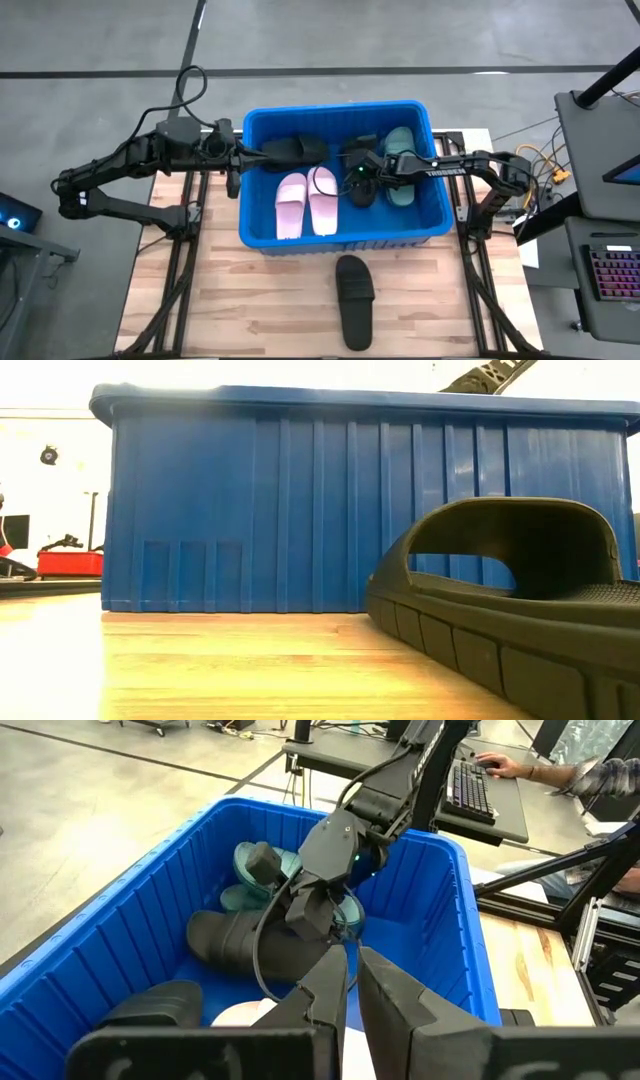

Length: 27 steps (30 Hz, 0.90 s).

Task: Pick and place slides into bin
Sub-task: Put the black slide into the blue container

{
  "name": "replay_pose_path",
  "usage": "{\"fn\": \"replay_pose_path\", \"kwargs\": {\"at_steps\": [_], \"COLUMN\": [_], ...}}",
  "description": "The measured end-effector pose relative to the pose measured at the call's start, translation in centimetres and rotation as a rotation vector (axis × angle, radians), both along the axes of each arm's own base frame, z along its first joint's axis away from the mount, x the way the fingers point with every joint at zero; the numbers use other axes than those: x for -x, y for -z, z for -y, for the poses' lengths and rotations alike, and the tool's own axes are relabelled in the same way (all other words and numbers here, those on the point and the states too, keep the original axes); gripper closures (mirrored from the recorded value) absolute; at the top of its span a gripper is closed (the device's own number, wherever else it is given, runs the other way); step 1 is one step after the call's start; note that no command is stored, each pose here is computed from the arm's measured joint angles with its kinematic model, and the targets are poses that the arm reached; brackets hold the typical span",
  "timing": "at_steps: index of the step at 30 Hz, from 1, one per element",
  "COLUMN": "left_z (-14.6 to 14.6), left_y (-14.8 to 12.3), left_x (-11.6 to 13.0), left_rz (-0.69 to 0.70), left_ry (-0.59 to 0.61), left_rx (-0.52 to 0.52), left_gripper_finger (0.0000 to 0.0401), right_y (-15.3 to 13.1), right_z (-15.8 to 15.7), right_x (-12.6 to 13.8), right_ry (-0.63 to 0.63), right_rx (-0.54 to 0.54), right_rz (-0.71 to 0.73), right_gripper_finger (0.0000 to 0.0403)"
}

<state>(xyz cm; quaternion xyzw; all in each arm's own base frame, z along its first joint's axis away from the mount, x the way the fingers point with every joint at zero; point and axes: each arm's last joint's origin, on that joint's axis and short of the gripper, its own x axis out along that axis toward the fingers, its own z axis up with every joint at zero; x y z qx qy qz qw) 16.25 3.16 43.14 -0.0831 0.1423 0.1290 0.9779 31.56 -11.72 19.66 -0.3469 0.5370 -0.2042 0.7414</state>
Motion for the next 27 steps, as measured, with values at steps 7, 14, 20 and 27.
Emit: {"fn": "replay_pose_path", "kwargs": {"at_steps": [7,14,20,27], "left_z": [0.0,0.0,0.0,0.0], "left_y": [0.0,0.0,0.0,0.0], "left_x": [0.0,0.0,0.0,0.0], "left_rz": [0.000,0.001,0.007,0.006], "left_ry": [-0.001,-0.002,-0.010,-0.009], "left_rx": [0.000,0.004,0.028,0.026], "left_gripper_finger": [0.0388,0.0388,0.0388,0.0388], "right_y": [0.9,1.1,1.2,1.4], "right_z": [0.1,0.3,0.3,-0.1], "right_x": [0.5,0.7,0.9,1.1], "right_ry": [-0.007,0.017,0.055,0.062], "right_rx": [-0.056,-0.134,-0.179,-0.214], "right_rz": [0.002,0.034,0.056,0.031], "right_gripper_finger": [0.0392,0.0392,0.0392,0.0392]}}
